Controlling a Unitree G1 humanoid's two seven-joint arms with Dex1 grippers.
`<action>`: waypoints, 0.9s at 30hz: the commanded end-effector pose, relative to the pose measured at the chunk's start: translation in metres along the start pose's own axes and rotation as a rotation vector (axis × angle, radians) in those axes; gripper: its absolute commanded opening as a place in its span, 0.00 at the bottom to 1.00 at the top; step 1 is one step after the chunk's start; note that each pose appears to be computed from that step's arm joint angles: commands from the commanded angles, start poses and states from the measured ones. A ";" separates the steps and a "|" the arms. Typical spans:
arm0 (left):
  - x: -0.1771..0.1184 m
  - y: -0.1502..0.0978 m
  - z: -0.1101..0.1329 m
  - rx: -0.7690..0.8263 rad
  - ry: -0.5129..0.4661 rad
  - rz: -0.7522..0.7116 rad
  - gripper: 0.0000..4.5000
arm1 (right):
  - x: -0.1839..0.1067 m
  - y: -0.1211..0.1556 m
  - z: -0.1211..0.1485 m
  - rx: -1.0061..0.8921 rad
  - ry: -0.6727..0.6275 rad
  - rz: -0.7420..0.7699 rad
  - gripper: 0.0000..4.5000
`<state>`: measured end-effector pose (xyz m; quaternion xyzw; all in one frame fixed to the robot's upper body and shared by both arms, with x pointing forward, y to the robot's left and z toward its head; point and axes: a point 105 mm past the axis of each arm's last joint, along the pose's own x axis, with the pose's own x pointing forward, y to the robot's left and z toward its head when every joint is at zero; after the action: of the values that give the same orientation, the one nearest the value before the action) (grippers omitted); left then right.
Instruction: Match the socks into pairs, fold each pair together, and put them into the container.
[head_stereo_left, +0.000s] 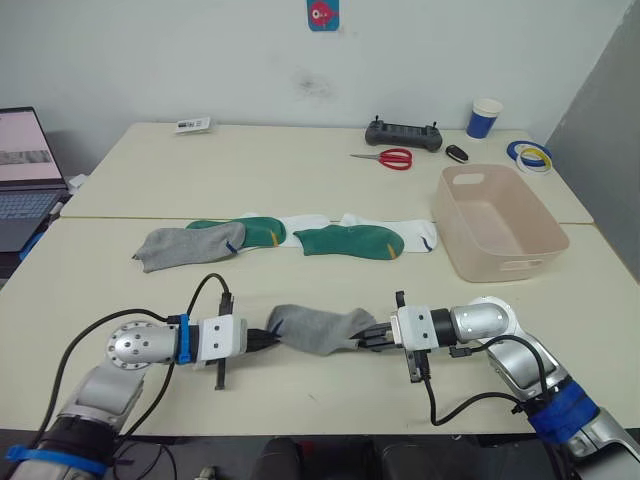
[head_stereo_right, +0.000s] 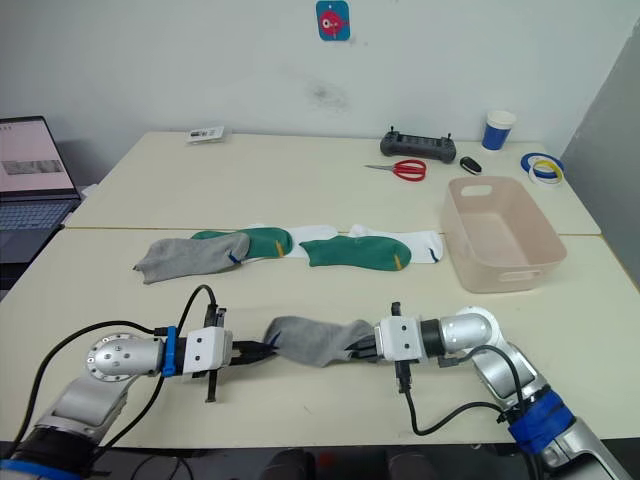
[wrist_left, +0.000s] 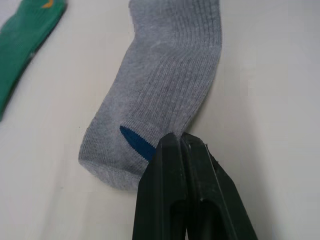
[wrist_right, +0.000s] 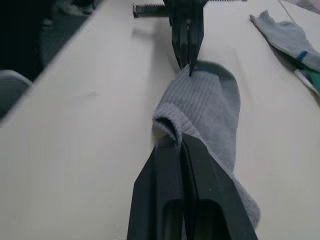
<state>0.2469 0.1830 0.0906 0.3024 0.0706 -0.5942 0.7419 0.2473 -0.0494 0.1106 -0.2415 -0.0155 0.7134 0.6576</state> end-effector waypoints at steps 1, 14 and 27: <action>-0.022 -0.011 0.043 -0.135 -0.046 -0.118 0.00 | -0.009 -0.002 0.028 0.138 -0.093 0.036 0.00; -0.048 -0.020 0.033 -0.521 0.141 -0.263 0.00 | -0.012 0.014 0.032 0.666 -0.123 0.193 0.00; -0.001 0.047 -0.007 -0.308 0.210 -0.041 0.00 | -0.008 -0.023 -0.016 0.673 0.017 -0.007 0.00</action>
<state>0.2848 0.1920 0.0998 0.2172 0.2556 -0.5627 0.7555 0.2703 -0.0603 0.0982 -0.0008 0.2459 0.6676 0.7027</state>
